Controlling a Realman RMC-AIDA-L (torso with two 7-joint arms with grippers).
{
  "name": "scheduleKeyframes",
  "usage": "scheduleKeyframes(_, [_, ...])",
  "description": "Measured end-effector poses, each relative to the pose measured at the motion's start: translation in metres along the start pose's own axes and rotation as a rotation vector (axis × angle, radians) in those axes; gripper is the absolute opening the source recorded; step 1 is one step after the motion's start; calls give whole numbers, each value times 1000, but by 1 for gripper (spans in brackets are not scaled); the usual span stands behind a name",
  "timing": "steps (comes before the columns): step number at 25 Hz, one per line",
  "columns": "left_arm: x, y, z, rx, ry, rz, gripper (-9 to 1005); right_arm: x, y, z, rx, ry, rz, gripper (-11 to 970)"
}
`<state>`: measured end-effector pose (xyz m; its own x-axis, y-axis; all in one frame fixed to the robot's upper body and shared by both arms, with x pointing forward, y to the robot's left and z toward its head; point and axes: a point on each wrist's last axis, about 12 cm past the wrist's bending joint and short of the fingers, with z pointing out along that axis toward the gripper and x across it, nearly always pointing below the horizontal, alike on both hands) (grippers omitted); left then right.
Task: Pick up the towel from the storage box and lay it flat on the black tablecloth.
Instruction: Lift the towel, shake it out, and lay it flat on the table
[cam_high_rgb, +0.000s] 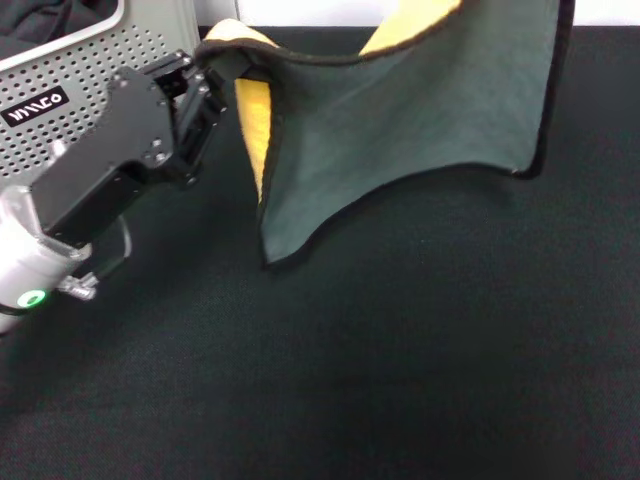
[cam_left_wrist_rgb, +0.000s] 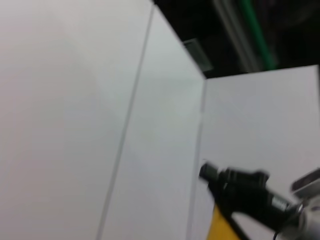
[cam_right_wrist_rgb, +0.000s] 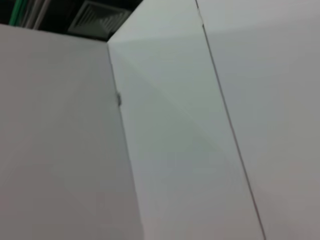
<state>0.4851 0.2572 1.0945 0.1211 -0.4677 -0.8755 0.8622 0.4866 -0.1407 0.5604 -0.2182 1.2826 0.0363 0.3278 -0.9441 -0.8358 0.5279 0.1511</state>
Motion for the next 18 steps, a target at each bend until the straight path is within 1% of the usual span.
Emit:
scheduleKeyframes(1, [-4, -1, -1, 34, -6, -12, 29, 0, 1, -5, -2, 15, 5, 7])
scheduleKeyframes(3, [-8, -1, -2, 65, -10, -22, 30, 0, 7, -14, -21, 49, 17, 6])
scheduleKeyframes(7, [-14, -3, -3, 131, 2, -62, 30, 2, 20, -31, -30, 105, -7, 6])
scheduleKeyframes(10, [-14, -6, -6, 160, 25, -88, 30, 3, 30, -49, -27, 134, -27, 6])
scheduleKeyframes(12, [-17, -8, -10, 166, 30, -94, 30, 2, 35, -61, -44, 154, -32, 6])
scheduleKeyframes(16, [-26, -14, -17, 198, 53, -112, 30, 0, 42, -78, -83, 190, -34, 6])
scheduleKeyframes(18, [-32, -15, -16, 229, 73, -121, 30, -4, 46, -89, -89, 217, -46, 6])
